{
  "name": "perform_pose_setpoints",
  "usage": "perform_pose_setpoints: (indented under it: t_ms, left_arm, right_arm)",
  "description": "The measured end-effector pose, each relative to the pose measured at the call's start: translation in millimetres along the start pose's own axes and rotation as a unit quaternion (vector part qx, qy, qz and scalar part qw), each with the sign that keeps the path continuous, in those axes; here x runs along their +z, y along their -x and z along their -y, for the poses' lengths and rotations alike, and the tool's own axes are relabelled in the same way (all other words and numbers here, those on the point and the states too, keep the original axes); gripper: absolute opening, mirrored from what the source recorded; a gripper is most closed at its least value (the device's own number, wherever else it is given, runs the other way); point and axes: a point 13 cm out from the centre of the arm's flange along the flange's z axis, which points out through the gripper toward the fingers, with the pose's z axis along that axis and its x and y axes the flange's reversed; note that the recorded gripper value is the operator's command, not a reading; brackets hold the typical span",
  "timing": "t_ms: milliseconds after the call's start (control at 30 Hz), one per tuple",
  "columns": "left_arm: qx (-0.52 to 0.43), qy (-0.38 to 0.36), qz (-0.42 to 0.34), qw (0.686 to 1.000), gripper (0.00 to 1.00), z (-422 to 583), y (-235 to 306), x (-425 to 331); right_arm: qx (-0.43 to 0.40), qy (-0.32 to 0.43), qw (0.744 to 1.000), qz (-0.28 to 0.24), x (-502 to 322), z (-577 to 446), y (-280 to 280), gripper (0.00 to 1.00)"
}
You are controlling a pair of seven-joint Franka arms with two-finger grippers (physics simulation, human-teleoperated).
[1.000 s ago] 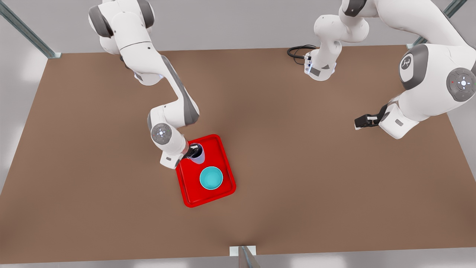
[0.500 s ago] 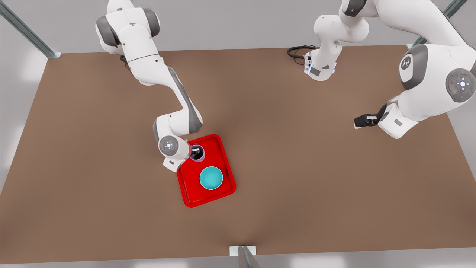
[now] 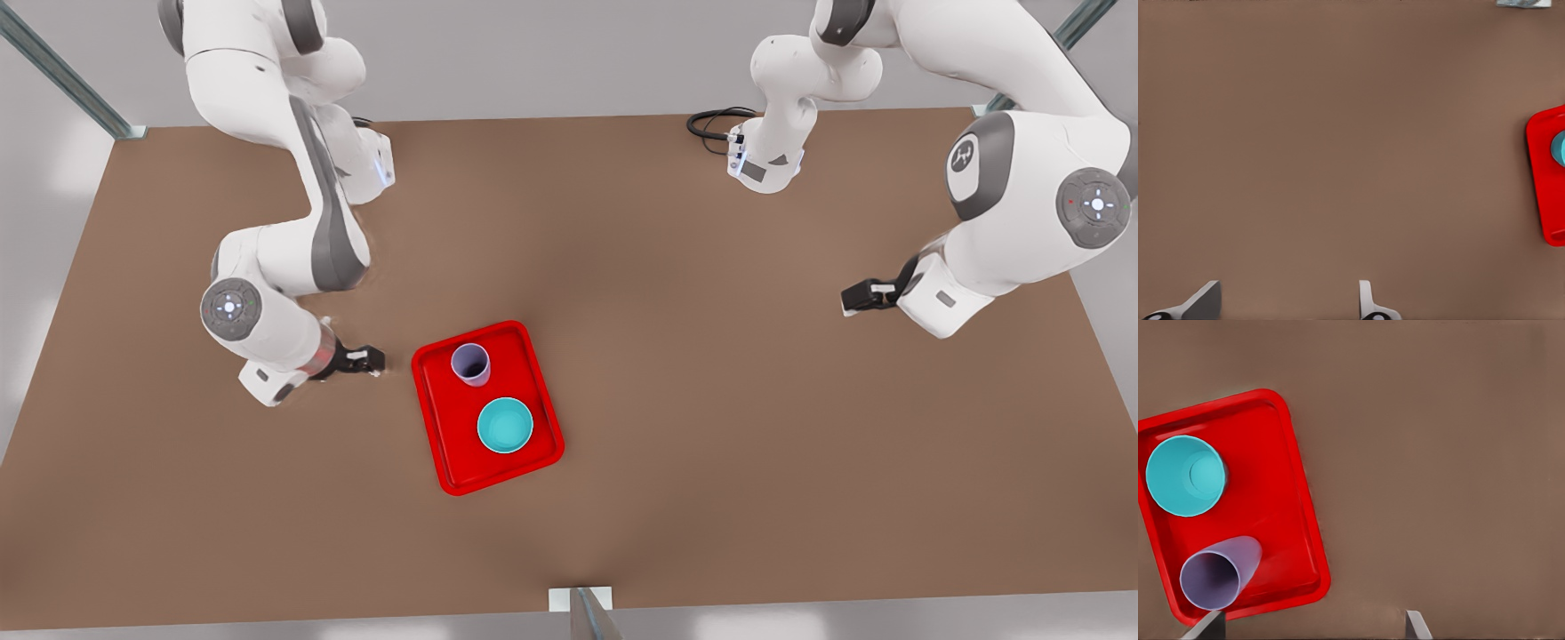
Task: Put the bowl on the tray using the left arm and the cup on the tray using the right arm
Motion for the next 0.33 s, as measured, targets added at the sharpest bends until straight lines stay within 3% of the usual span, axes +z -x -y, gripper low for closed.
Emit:
perform_pose_setpoints:
  t_ms: [133,333]
  left_arm:
    - [0.001,0.003,0.002,1.000,1.00,-0.1,2.7,2.5]
    - [0.002,0.003,0.004,1.000,1.00,1.3,7.2,5.9]
  right_arm:
    - [0.008,-0.030,0.999,0.014,-112.4,90.5,-43.3,1.00]
    - [-0.021,-0.052,0.997,-0.047,-132.0,109.8,-90.6,1.00]
